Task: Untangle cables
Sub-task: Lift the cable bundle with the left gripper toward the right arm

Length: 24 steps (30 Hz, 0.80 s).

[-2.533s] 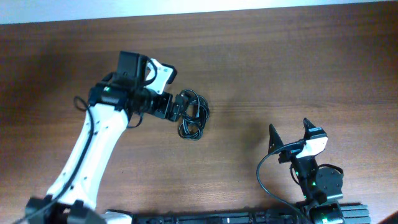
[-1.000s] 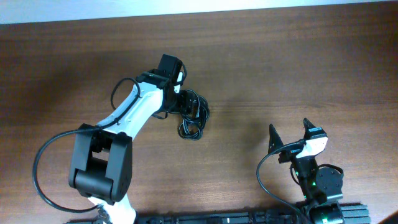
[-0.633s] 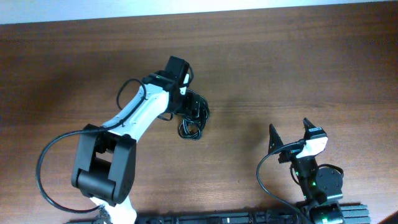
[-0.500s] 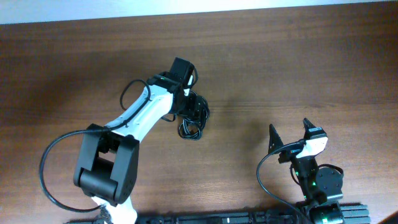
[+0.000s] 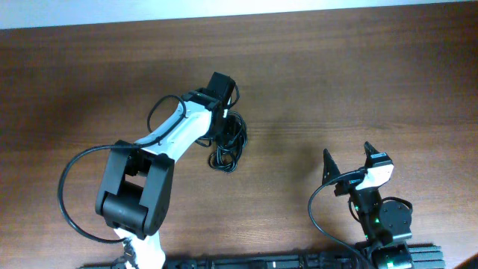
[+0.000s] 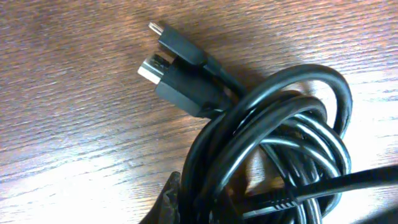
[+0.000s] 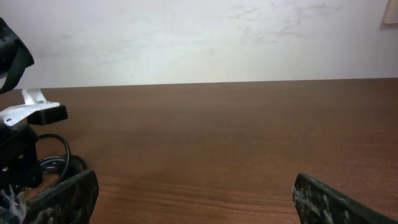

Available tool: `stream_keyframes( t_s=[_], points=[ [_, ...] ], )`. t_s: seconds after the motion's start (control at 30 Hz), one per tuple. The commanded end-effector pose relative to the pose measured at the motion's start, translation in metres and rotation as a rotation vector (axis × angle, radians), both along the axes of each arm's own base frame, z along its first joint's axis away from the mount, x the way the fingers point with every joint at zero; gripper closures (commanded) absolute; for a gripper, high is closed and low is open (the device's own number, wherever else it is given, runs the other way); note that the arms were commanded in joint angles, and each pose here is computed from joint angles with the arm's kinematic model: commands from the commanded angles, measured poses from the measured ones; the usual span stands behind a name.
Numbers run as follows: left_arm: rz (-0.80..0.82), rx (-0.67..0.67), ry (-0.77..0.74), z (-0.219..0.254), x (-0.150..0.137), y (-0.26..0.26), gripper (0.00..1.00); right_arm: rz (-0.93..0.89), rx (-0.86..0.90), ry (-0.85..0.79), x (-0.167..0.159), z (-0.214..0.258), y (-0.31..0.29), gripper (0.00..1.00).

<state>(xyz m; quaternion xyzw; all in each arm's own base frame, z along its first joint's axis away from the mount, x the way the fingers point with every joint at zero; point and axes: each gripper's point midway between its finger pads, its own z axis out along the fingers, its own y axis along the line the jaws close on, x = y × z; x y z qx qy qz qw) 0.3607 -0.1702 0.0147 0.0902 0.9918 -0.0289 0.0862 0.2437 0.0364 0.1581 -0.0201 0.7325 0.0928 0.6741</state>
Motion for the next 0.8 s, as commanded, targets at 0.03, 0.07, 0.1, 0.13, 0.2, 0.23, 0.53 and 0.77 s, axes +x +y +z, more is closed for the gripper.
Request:
stream_keyframes(
  t_s=[0.03, 0.07, 0.1, 0.13, 0.2, 0.23, 0.53, 0.77],
  points=[
    [-0.003, -0.009, 0.002, -0.001, 0.001, -0.003, 1.00, -0.004, 0.004, 0.004, 0.000, -0.002, 0.000, 0.02],
    [-0.005, -0.019, 0.004, 0.000, 0.001, -0.005, 1.00, -0.004, 0.004, 0.004, 0.000, -0.002, 0.000, 0.02],
    [-0.008, -0.037, 0.005, 0.002, 0.001, -0.008, 1.00, -0.004, 0.004, 0.004, 0.000, -0.002, 0.000, 0.02],
    [-0.010, -0.047, 0.002, 0.004, 0.002, -0.010, 1.00, -0.004, 0.004, 0.004, 0.000, -0.002, 0.000, 0.02],
    [-0.014, -0.075, -0.020, 0.016, 0.006, -0.014, 1.00, -0.004, 0.004, 0.004, 0.000, -0.002, 0.000, 0.02],
    [-0.038, -0.097, -0.037, 0.024, 0.008, -0.018, 1.00, -0.004, 0.004, 0.004, 0.000, -0.002, 0.000, 0.02],
    [-0.367, -0.329, -0.305, 0.136, 0.011, -0.059, 1.00, -0.004, 0.004, 0.004, 0.000, -0.002, 0.000, 0.02],
    [-0.675, -0.502, -0.538, 0.223, -0.015, -0.086, 1.00, -0.004, 0.004, 0.003, 0.000, -0.002, 0.000, 0.02]
  ],
)
